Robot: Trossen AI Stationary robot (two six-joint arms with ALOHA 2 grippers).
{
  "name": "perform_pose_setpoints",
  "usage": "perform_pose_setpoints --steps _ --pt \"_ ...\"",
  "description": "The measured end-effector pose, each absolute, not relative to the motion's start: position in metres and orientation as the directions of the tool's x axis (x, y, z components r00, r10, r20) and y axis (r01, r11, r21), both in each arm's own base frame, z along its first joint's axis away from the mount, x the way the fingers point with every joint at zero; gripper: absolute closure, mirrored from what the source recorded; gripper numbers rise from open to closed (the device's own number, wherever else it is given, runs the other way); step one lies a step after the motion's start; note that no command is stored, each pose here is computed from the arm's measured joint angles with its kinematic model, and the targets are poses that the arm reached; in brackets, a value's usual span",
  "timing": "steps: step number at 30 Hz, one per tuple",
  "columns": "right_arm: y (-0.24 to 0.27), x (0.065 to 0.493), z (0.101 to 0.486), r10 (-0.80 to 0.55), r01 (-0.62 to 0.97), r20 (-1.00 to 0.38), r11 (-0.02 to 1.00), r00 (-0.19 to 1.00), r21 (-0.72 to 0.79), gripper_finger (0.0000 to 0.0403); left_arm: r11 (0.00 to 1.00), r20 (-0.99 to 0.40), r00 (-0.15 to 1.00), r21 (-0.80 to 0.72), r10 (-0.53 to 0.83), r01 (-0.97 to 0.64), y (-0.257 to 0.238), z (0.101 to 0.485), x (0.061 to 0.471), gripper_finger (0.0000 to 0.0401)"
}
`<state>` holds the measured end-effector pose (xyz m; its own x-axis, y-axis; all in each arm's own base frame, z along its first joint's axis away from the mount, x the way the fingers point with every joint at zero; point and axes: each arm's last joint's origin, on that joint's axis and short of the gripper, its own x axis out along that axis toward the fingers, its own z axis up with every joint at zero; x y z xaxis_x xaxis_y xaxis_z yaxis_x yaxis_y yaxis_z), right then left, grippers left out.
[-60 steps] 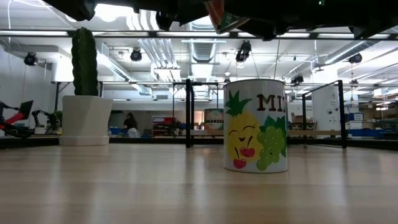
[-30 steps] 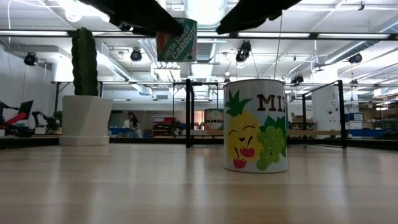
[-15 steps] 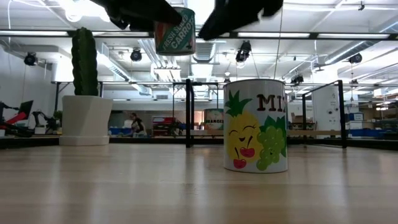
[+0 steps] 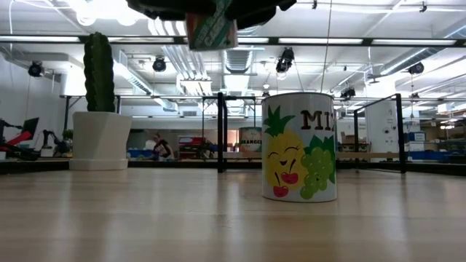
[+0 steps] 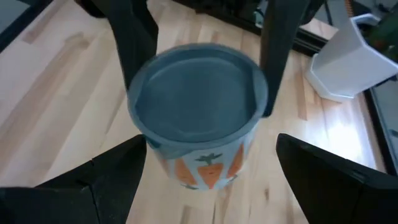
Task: Pick and place cans onto a shelf
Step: Put the canned carrots on the shelf
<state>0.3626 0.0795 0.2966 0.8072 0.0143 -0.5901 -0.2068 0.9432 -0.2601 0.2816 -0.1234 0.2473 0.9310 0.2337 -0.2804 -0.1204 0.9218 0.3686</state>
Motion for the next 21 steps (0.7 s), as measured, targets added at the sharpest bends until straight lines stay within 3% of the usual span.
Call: perform_pose_setpoints --steps 6,16,21 --pt "0.0814 0.3653 0.2928 0.061 -0.248 -0.596 0.939 0.8 -0.237 0.0066 0.927 -0.249 0.946 0.358 0.208 -0.11 -0.1246 0.2512 0.283 0.0116" --pt "0.0818 0.3657 0.2926 0.07 -0.255 -0.595 0.938 0.801 -0.233 0.0139 0.93 -0.251 0.945 0.35 0.208 -0.111 -0.1246 0.251 0.283 0.0114" --pt "0.0821 0.3656 0.2927 0.085 -0.266 -0.595 0.938 0.799 -0.222 0.0148 0.929 -0.25 0.944 0.351 0.214 -0.117 -0.1245 0.251 0.283 0.0095"
